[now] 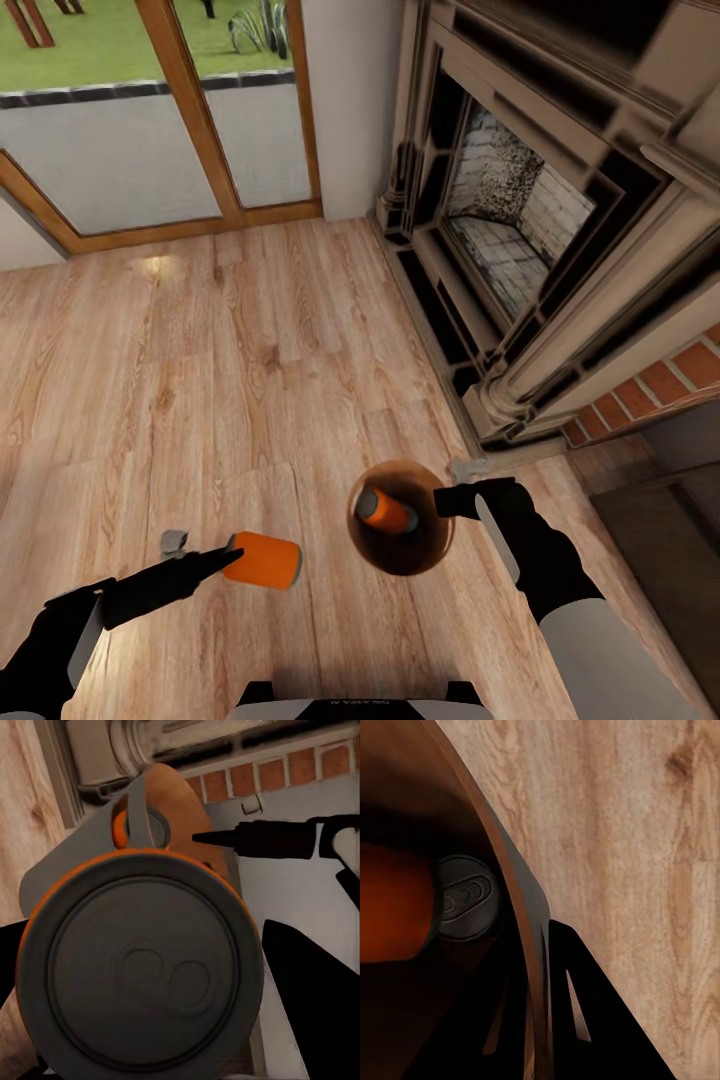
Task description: Put the three can of soda from the living room inside the tash can in the kitchen.
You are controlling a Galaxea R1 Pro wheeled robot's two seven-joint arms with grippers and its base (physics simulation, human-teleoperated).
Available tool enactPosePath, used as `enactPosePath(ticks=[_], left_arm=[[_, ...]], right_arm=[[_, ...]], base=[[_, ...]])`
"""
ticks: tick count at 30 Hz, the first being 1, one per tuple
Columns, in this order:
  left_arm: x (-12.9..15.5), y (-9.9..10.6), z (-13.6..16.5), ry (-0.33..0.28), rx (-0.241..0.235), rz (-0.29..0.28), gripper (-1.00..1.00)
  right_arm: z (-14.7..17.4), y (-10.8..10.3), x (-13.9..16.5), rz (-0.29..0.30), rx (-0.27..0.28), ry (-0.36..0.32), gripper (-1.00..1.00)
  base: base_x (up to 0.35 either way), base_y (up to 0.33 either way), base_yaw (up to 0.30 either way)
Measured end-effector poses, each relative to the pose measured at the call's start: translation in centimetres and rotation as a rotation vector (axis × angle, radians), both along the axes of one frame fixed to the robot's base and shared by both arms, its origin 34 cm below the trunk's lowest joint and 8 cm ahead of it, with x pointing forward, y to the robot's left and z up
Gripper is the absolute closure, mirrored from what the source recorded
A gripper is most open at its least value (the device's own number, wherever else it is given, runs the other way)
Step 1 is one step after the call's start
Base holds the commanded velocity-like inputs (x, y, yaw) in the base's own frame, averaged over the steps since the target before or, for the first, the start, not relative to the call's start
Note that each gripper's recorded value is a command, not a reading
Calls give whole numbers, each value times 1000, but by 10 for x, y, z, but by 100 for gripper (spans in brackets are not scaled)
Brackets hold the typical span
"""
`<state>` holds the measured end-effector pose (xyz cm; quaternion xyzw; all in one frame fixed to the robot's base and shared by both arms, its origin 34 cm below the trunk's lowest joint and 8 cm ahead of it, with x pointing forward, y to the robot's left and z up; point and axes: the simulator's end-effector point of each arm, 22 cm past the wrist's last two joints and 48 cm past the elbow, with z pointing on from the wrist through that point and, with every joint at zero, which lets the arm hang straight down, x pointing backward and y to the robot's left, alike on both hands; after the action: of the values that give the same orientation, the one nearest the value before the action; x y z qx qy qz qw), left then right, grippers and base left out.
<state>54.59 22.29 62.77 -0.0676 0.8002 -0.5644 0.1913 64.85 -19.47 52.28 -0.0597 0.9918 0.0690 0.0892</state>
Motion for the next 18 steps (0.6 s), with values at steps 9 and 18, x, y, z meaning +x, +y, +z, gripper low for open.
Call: enactPosePath(ticks=[9, 18], left_arm=[[-3, -6, 17, -22, -76, -17, 100], [-3, -7, 19, -26, -88, -21, 100]], right_arm=[[-8, -1, -2, -2, 1, -12, 100], [-11, -1, -6, -2, -1, -1, 100]], base=[[0, 0, 0], [0, 0, 0]])
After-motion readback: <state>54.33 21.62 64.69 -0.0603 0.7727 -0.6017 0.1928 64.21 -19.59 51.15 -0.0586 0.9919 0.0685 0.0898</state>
